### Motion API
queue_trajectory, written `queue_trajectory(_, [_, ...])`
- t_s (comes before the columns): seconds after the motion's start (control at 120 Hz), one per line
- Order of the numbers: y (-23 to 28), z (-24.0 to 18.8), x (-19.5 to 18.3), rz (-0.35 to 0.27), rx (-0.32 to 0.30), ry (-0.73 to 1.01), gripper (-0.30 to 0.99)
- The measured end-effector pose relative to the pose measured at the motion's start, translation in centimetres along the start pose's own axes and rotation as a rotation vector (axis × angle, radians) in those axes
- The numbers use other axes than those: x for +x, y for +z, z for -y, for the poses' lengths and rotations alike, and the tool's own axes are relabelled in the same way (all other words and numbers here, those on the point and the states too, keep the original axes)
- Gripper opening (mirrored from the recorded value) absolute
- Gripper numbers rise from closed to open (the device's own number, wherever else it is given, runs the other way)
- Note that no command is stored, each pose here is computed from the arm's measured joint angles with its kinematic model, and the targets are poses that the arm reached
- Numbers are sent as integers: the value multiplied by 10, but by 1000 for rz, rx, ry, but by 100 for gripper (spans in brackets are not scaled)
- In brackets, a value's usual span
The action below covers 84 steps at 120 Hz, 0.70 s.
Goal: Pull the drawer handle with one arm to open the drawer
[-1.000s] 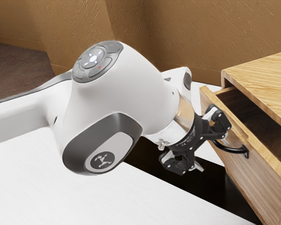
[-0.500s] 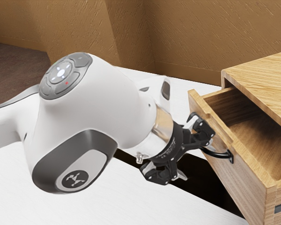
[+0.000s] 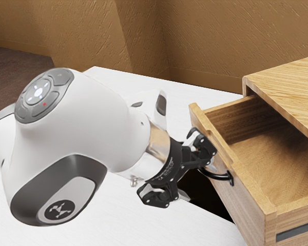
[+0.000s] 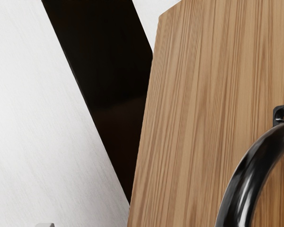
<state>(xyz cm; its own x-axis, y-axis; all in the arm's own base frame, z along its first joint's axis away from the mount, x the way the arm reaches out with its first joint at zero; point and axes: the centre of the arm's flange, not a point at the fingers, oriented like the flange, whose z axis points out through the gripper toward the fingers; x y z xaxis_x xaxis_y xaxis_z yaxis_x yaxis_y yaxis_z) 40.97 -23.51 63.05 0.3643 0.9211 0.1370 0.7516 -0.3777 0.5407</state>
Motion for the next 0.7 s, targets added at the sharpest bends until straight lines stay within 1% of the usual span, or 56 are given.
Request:
queue_trajectory(0.333, [-2, 15, 6, -16, 8, -24, 47])
queue_trajectory(0.7, [-10, 40, 9, -36, 20, -57, 47])
